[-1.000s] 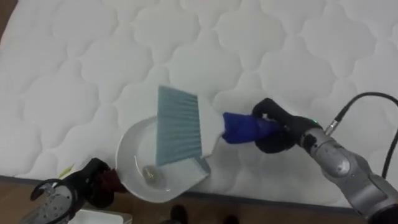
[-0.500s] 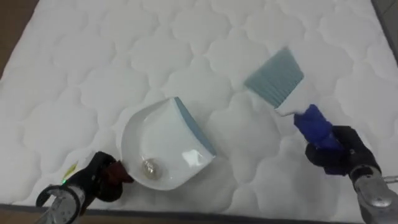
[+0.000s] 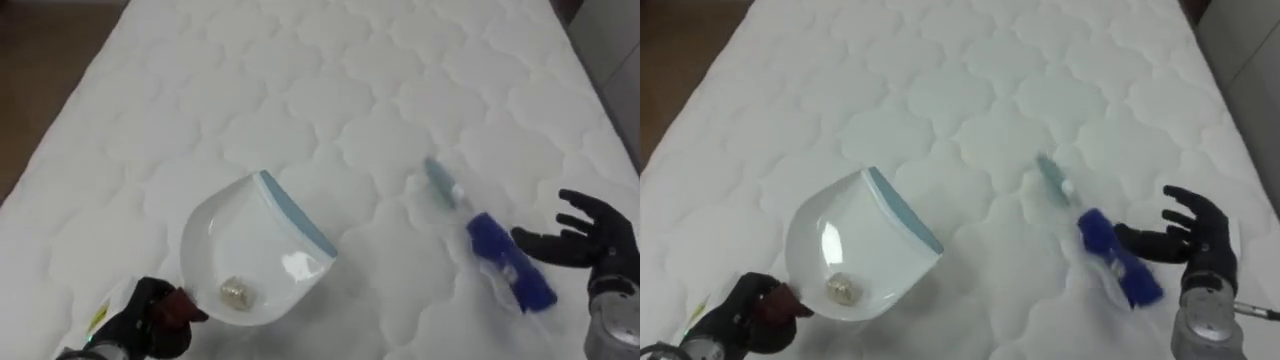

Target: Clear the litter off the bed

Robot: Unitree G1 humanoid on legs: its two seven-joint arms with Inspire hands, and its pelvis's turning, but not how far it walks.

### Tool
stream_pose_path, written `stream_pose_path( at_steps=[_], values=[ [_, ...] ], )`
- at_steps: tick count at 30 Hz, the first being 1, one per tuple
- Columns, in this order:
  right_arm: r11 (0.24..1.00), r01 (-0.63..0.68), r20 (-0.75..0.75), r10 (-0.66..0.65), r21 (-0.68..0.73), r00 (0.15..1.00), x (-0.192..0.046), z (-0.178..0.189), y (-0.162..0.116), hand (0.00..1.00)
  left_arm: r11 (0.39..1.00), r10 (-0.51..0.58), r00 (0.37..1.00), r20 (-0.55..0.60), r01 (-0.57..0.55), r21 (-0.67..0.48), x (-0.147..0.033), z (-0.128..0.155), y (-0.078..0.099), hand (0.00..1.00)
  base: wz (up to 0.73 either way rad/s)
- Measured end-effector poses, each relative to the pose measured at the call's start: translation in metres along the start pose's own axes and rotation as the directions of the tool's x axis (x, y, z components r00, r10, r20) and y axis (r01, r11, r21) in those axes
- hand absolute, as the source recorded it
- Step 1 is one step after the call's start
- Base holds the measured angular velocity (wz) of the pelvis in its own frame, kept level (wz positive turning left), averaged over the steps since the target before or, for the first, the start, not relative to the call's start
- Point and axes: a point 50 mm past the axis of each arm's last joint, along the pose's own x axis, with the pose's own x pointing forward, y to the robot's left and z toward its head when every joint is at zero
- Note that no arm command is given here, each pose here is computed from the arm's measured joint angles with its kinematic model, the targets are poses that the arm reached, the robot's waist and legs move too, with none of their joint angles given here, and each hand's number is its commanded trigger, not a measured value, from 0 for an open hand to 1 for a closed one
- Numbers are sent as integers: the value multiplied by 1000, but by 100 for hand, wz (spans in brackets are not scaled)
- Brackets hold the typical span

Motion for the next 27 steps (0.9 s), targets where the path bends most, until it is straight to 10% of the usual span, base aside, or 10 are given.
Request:
stream_pose_path(
  at_steps=[27],
  values=[
    [986,-130,161,146,-102,976,-24,18,45,0,989,118,979,169,-102,-105,4,49,3,100,-5]
  ],
)
